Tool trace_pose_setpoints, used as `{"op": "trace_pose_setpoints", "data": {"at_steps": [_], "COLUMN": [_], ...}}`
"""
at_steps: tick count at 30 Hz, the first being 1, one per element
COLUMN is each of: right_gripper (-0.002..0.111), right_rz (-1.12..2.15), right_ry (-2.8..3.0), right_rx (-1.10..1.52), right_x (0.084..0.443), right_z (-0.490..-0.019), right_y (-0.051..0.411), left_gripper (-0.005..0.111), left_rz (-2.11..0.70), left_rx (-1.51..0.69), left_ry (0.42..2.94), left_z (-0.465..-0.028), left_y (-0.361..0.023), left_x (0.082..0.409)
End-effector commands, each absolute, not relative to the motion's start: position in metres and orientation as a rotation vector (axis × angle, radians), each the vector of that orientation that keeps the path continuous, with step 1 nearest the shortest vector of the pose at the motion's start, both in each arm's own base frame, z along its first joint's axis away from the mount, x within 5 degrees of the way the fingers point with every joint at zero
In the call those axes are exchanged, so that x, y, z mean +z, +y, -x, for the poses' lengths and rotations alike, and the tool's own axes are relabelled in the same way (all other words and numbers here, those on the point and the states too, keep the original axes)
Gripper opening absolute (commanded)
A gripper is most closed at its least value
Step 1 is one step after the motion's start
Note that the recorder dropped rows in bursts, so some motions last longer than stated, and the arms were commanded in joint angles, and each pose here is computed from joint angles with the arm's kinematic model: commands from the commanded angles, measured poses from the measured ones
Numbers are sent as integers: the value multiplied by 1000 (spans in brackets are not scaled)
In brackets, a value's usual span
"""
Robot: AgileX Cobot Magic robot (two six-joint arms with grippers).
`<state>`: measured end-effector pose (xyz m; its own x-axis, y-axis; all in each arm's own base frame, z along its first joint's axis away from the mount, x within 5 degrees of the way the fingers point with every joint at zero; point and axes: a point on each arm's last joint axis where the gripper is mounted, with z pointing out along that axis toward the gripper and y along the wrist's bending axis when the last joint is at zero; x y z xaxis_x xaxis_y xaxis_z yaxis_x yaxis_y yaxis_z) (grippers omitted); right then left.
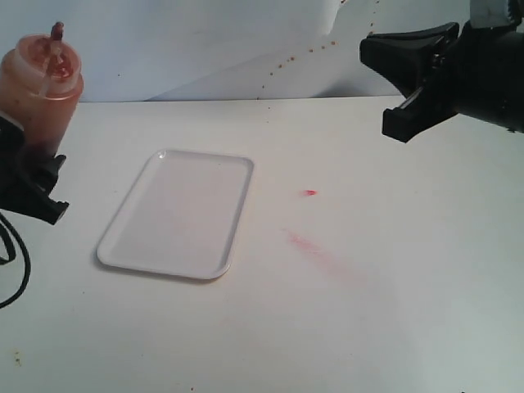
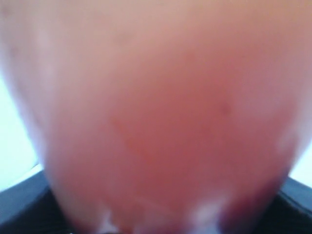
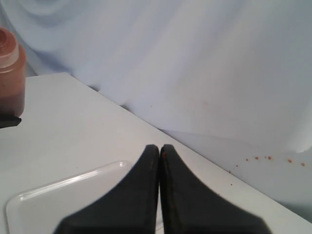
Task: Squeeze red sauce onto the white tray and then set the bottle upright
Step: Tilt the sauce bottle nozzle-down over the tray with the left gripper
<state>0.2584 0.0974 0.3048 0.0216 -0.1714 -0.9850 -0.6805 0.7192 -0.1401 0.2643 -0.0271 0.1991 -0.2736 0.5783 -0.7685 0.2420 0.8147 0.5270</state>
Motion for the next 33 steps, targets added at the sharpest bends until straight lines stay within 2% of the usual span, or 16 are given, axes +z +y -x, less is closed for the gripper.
{"op": "trace_pose_setpoints", "data": {"at_steps": [1, 6, 12, 18, 24, 33], "right_gripper": [0, 0, 0, 0, 0, 0], "right_rz": [708, 698, 698, 698, 704, 753], "right_ry": [1558, 1580, 1580, 1580, 1582, 1563], "right_rx": [405, 382, 382, 382, 396, 615], "right_x": [304, 302, 302, 302, 299, 262], "right_z": [-262, -263, -263, -263, -265, -285], "right_y": [95, 93, 93, 93, 95, 112], "left_gripper": [0, 0, 0, 0, 0, 0], "left_rz": [-632, -839, -821, -1031, -1043, -1151], "left_rx": [426, 697, 1019, 1326, 1422, 1486], "left_ry": [1796, 1713, 1755, 1627, 1539, 1365], "left_z": [-284, -302, -311, -312, -313, -317], "left_y": [-28, -23, -3, 3, 3, -5], "left_x": [206, 218, 237, 247, 254, 259]}}
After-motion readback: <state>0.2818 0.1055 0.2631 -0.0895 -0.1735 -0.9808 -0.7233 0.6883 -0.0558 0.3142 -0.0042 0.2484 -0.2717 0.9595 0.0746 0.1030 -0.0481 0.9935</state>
